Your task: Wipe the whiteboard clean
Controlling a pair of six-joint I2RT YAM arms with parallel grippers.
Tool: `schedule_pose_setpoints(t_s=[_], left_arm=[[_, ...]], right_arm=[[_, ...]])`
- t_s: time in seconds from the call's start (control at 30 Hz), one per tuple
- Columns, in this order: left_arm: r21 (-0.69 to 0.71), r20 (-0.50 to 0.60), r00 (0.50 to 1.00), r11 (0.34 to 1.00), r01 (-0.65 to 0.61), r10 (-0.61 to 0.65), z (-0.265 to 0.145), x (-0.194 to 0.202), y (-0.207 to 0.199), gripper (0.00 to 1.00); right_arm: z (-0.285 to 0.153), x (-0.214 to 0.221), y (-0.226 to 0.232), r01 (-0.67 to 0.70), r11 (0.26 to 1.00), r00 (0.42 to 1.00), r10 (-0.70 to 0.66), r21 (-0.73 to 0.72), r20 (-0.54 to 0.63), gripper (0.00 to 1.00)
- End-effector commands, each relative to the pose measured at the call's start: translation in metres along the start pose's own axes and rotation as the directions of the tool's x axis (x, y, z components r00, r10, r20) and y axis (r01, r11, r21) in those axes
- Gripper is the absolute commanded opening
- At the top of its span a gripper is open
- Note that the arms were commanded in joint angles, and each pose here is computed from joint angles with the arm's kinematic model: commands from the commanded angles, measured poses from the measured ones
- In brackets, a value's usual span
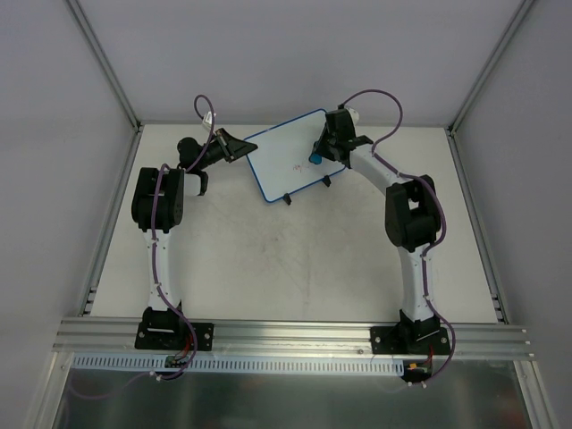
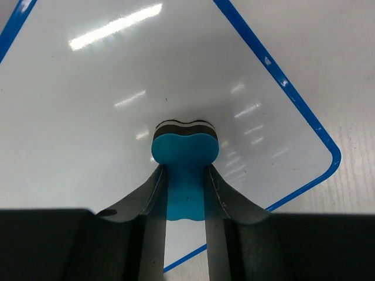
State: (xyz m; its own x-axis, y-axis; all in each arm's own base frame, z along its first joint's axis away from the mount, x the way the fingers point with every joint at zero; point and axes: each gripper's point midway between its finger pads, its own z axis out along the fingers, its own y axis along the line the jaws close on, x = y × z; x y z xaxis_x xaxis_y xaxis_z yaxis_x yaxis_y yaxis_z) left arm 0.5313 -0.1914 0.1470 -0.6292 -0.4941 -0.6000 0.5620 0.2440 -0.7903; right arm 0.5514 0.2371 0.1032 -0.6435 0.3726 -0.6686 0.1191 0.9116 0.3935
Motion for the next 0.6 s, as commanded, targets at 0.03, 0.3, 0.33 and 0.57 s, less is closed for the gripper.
schedule_pose_setpoints(t_s=[0.03, 0.3, 0.33, 0.57], left_arm=[[0.143, -0.066, 0.986, 0.979, -0.144, 0.155, 0.002, 0.011, -0.042, 0.00], [0.144, -0.067, 0.985, 0.979, -0.145, 0.156, 0.002, 0.010, -0.042, 0.00], [0.144, -0.067, 0.985, 0.979, -0.146, 0.156, 0.002, 0.010, -0.042, 0.00], [0.146, -0.070, 0.985, 0.979, -0.145, 0.157, 0.002, 0.011, -0.042, 0.00]], right_arm=[[0.006, 0.026, -0.015, 0.017, 0.999, 0.999, -0.015, 0.047, -0.047, 0.00], [-0.013, 0.030, 0.044, 0.237, 0.970, 0.971, -0.236, -0.043, 0.037, 0.00], [-0.013, 0.034, 0.050, 0.259, 0.964, 0.966, -0.257, -0.065, 0.033, 0.00], [-0.015, 0.053, 0.085, 0.322, 0.929, 0.946, -0.321, -0.183, 0.033, 0.00]])
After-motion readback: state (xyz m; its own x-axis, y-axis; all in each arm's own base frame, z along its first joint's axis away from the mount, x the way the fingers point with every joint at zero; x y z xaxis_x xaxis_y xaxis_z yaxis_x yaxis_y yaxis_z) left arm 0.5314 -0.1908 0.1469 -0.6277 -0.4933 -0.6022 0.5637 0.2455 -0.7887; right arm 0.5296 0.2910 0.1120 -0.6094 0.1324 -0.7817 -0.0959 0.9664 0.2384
